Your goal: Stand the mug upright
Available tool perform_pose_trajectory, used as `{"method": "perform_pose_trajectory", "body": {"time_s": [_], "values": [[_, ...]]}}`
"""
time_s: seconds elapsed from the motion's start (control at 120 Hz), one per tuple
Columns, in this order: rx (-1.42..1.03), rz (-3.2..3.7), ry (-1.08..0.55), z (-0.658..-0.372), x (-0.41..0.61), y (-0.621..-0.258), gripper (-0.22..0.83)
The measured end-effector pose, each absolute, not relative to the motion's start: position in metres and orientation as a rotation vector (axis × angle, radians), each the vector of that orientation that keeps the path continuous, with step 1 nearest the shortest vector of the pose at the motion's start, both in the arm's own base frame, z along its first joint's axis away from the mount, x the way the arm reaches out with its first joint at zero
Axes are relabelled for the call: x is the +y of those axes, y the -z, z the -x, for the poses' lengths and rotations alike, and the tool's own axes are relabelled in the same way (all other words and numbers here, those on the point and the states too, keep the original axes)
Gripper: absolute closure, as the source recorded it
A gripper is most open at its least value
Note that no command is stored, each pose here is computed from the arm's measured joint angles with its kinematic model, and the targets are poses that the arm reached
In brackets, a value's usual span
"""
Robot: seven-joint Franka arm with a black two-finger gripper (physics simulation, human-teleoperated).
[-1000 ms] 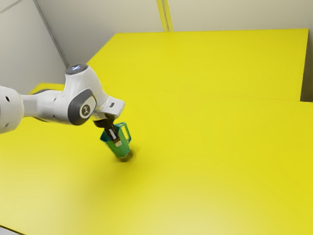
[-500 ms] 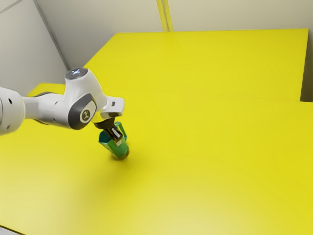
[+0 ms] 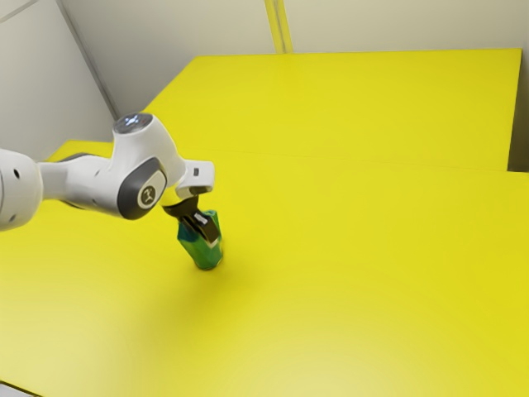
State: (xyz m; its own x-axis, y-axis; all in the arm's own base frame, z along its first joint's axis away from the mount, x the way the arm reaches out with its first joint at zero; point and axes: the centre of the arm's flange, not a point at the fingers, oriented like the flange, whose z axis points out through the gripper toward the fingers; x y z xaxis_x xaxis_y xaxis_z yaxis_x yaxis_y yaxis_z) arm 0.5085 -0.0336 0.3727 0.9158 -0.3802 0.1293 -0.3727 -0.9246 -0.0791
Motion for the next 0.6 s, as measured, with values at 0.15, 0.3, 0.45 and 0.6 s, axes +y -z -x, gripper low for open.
{"method": "perform_pose_trajectory", "body": {"time_s": [0.15, 0.3, 0.45, 0.6], "values": [[0.587, 2.976, 0.286, -0.506, -0.042, -0.414, 0.08], [0.567, 2.962, 0.315, -0.513, -0.047, -0.457, 0.04], [0.47, 3.029, 0.287, -0.547, -0.026, -0.507, 0.02], [0.41, 3.082, 0.283, -0.578, -0.016, -0.574, 0.01]]}}
